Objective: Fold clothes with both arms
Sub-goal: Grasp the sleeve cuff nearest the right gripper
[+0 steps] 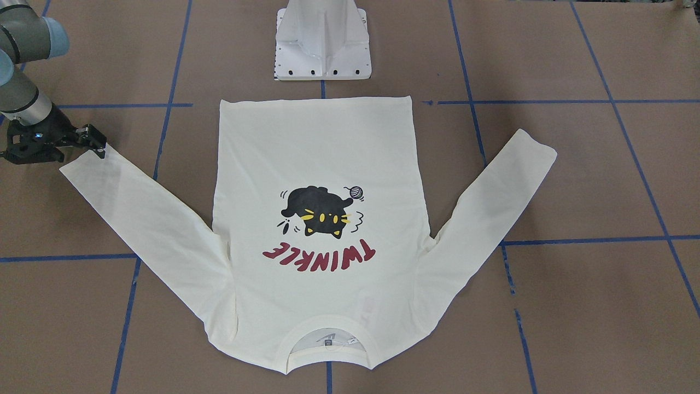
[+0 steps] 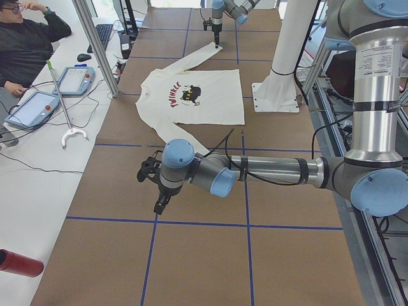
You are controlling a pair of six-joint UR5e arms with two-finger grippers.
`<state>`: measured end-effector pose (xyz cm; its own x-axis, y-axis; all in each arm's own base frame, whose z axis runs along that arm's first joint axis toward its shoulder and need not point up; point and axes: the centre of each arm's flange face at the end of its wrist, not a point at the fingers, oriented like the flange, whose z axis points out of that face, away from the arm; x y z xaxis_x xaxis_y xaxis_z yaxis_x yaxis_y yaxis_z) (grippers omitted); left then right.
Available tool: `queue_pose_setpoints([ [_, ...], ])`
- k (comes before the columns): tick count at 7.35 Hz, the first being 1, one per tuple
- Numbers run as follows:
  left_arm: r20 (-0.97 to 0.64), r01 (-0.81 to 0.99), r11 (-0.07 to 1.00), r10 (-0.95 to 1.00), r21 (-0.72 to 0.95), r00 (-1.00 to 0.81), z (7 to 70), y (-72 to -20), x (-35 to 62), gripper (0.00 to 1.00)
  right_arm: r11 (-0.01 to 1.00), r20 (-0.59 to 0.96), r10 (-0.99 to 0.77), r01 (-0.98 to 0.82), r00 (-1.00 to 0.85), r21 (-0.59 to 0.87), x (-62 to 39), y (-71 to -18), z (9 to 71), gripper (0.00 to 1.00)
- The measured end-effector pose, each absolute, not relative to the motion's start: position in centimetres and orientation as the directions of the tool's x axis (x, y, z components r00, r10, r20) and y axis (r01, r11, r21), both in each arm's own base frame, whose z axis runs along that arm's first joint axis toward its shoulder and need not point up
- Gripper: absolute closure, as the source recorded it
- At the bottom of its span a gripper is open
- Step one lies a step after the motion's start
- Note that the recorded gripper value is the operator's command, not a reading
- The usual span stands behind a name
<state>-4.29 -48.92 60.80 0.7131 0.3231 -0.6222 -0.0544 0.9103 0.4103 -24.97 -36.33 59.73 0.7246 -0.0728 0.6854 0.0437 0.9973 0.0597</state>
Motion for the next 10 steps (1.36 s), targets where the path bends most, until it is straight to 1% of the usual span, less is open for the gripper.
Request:
queue_pose_setpoints([
  [2,-0.623,-0.054,0.911,0.323,0.409,0.713,60.85,-48.89,-4.29,0.00,0.998,0.685,-0.068,0.041,0.725,0.055,-24.79,-36.37,59.86,0.43],
  [3,-0.623,-0.054,0.911,0.323,0.409,0.713,60.85,-48.90,-4.29,0.00,0.998,0.685,-0.067,0.041,0.726,0.054,-24.76,-36.36,59.90,0.40],
  [4,-0.623,-0.054,0.911,0.323,0.409,0.712,60.84,-48.90,-4.29,0.00,0.998,0.684,-0.066,0.041,0.726,0.052,-24.71,-36.34,59.97,0.34],
  [5,-0.623,-0.054,0.911,0.323,0.410,0.712,60.83,-48.91,-4.29,0.00,0.998,0.684,-0.065,0.041,0.727,0.051,-24.70,-36.32,60.00,0.24],
  [6,-0.623,-0.055,0.911,0.323,0.410,0.712,60.83,-48.91,-4.28,0.00,0.998,0.684,-0.065,0.041,0.727,0.051,-24.68,-36.33,59.99,0.17],
  [9,-0.623,-0.054,0.911,0.323,0.410,0.712,60.82,-48.92,-4.26,0.00,0.998,0.680,-0.061,0.042,0.731,0.045,-24.67,-36.27,60.37,0.16],
  [10,-0.623,-0.055,0.910,0.323,0.410,0.712,60.78,-48.92,-4.25,0.00,0.998,0.678,-0.060,0.042,0.733,0.043,-24.67,-36.25,60.53,0.20],
])
